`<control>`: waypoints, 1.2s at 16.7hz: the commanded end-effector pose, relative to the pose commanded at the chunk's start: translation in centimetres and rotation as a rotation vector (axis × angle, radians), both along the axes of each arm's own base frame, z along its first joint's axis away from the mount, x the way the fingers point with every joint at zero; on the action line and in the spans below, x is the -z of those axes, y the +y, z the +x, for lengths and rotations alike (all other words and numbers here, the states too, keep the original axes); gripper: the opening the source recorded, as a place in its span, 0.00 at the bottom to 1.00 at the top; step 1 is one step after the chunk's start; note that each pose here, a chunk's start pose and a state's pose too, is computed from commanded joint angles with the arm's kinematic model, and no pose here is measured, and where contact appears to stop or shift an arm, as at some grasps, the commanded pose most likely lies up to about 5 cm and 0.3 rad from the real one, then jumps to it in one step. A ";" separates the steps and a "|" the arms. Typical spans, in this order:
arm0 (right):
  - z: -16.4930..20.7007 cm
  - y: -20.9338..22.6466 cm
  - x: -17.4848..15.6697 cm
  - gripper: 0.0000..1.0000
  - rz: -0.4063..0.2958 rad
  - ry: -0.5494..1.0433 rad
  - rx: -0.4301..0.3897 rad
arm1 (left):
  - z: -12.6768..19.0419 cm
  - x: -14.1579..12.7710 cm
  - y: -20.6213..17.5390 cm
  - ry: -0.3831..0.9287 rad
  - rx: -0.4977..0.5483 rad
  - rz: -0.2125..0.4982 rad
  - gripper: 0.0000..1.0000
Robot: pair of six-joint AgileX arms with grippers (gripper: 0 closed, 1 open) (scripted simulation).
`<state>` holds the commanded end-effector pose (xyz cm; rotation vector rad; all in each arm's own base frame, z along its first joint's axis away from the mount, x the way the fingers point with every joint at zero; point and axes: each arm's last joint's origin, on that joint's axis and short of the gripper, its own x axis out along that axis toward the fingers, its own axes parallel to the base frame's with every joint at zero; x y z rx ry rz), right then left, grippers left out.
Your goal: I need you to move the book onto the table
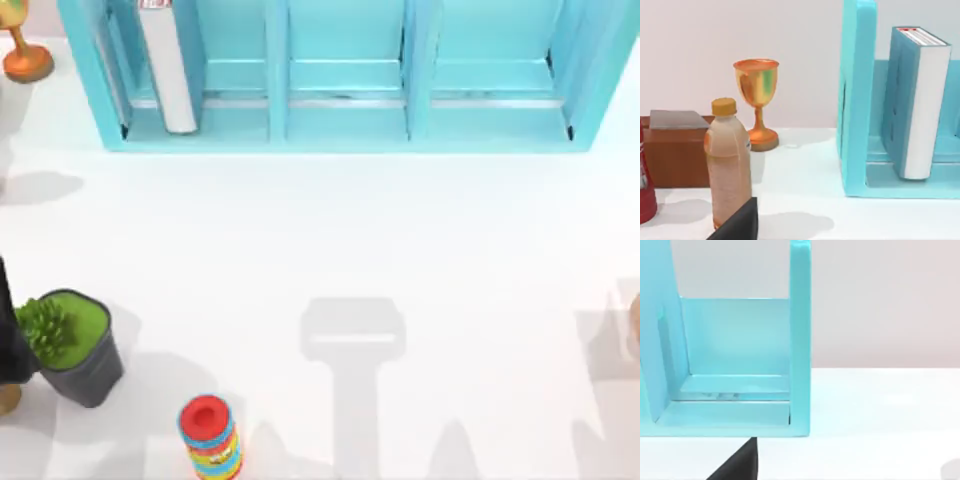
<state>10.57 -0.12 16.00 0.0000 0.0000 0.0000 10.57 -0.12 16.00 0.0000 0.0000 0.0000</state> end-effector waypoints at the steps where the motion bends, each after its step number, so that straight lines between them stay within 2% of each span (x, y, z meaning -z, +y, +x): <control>1: 0.0 0.0 0.0 1.00 0.000 0.000 0.000 | 0.0 0.0 0.0 0.000 0.000 0.000 1.00; 5: 0.0 0.0 0.0 1.00 0.000 0.000 0.000 | 0.2 -1.0 -0.1 -0.011 0.004 -0.007 1.00; 10: 0.0 0.0 0.0 1.00 0.000 0.000 0.000 | 2.6 -4.4 -0.7 -0.005 0.016 -0.031 1.00; 15: 0.0 0.0 0.0 1.00 0.000 0.000 0.000 | 9.4 -6.1 -2.6 0.081 0.029 -0.043 1.00; 17: 0.0 0.0 0.0 1.00 0.000 0.000 0.000 | 13.0 -5.4 -3.8 0.122 0.034 -0.040 1.00; 20: 0.0 0.0 0.0 1.00 0.000 0.000 0.000 | 18.0 -2.8 -6.1 0.172 0.040 -0.027 1.00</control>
